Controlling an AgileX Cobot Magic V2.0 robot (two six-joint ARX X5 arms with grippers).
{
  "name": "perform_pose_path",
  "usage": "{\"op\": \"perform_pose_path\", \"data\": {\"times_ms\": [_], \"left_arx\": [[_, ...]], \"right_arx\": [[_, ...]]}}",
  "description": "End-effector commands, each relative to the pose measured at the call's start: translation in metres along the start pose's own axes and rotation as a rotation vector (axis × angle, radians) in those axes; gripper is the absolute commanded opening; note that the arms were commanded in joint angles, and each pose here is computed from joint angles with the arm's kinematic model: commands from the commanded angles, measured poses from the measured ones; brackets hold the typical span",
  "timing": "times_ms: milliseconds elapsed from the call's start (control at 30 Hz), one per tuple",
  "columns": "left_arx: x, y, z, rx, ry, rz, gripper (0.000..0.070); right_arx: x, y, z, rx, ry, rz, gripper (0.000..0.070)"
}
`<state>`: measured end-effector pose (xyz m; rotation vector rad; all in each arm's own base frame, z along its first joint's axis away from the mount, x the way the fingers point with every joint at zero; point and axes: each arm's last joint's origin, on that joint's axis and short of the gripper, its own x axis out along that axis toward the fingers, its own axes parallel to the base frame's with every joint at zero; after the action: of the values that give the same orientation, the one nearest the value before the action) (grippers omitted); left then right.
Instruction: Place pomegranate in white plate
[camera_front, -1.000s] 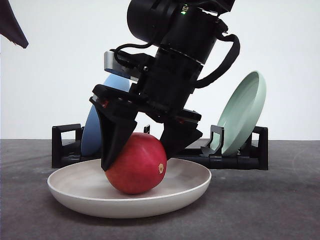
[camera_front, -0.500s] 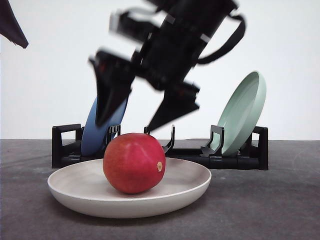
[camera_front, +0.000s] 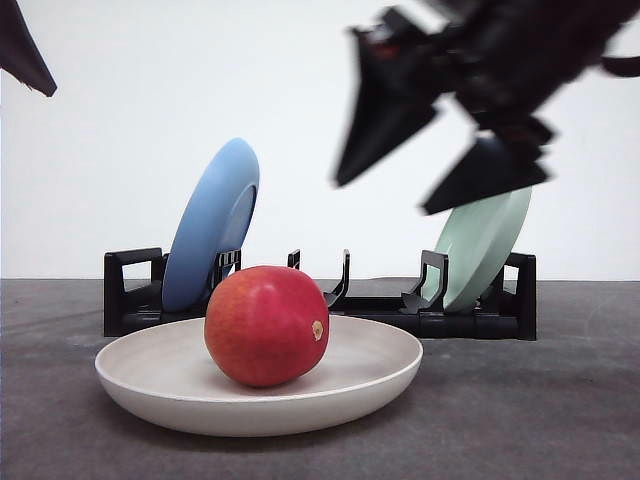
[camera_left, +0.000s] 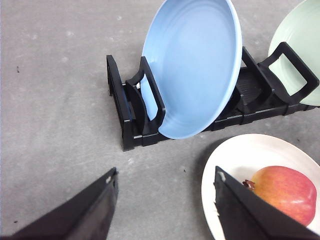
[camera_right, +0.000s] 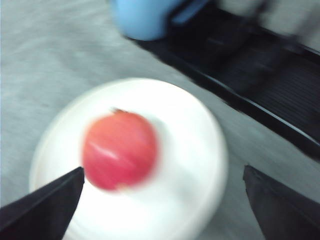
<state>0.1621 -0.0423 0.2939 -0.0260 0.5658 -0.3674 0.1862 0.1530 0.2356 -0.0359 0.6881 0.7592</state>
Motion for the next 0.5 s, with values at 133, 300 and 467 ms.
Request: {"op": "perform_pose_path", "data": {"times_ms": [133, 300, 467], "left_arx": [[0.0, -0.001, 0.003, 0.002, -0.013, -0.007, 0.0351], [0.0, -0.001, 0.003, -0.021, -0.012, -0.007, 0.0351], [0.0, -0.001, 0.003, -0.023, -0.012, -0.007, 0.0351]], "right_arx": [[-0.031, -0.027, -0.009, 0.091, -0.01, -0.096, 0.0642], [-0.056, -0.05, -0.01, 0.129, -0.059, -0.179, 0.0642], [-0.072, -0.072, -0.01, 0.203, -0.111, -0.186, 0.0642]]}}
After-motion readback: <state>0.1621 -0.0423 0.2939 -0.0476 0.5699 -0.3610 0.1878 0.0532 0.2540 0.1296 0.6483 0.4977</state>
